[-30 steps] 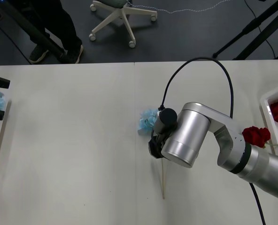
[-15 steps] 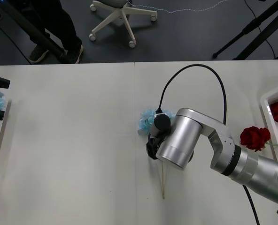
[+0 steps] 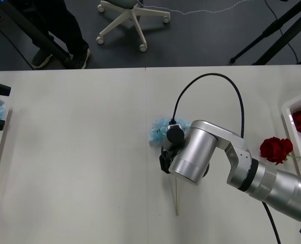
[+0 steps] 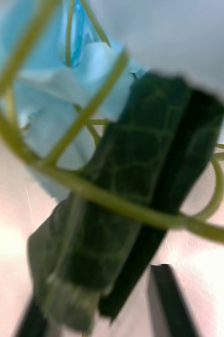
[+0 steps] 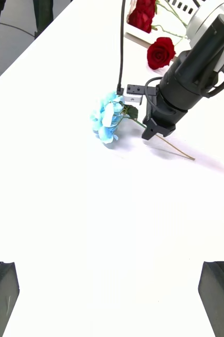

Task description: Put the red flowers into the right box and the blue flowers into the left box

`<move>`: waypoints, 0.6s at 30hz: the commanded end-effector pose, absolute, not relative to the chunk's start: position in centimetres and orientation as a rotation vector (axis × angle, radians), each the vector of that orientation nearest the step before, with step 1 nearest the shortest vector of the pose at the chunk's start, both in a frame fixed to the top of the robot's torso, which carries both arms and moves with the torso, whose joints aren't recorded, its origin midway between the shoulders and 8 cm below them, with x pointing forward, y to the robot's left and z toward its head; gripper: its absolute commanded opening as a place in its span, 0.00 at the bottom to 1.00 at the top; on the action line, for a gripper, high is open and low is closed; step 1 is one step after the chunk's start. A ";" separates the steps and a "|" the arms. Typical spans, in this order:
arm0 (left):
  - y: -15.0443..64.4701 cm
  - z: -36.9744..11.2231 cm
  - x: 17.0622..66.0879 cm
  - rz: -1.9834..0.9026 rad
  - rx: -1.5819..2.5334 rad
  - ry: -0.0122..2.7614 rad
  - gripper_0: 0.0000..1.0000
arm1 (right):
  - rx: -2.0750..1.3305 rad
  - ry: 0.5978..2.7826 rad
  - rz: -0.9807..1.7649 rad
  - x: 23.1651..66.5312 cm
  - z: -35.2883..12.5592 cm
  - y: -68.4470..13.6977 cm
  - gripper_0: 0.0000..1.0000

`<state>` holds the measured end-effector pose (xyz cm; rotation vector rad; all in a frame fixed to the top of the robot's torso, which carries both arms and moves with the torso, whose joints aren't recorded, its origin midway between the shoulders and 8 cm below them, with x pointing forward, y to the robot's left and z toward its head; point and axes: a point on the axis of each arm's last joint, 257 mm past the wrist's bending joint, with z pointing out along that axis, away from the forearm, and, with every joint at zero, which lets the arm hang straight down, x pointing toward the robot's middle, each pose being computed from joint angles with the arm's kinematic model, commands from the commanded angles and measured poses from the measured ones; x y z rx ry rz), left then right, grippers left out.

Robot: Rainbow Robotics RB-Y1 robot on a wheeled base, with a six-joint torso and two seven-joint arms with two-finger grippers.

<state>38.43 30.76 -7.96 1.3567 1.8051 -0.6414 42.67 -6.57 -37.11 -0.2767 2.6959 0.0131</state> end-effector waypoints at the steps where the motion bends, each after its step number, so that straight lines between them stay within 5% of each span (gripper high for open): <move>1: 31.2 -6.1 38.6 -0.548 1.453 1.738 1.00 | -0.238 2.661 0.062 43.4 -36.0 -4.5 0.00; 9: 31.2 -6.1 38.6 -0.548 1.453 1.738 1.00 | -0.222 2.660 0.057 43.7 -35.9 -4.9 0.00; 18: 31.2 -6.1 38.6 -0.548 1.453 1.738 1.00 | -0.259 2.646 0.223 44.2 -29.8 -5.1 0.00</move>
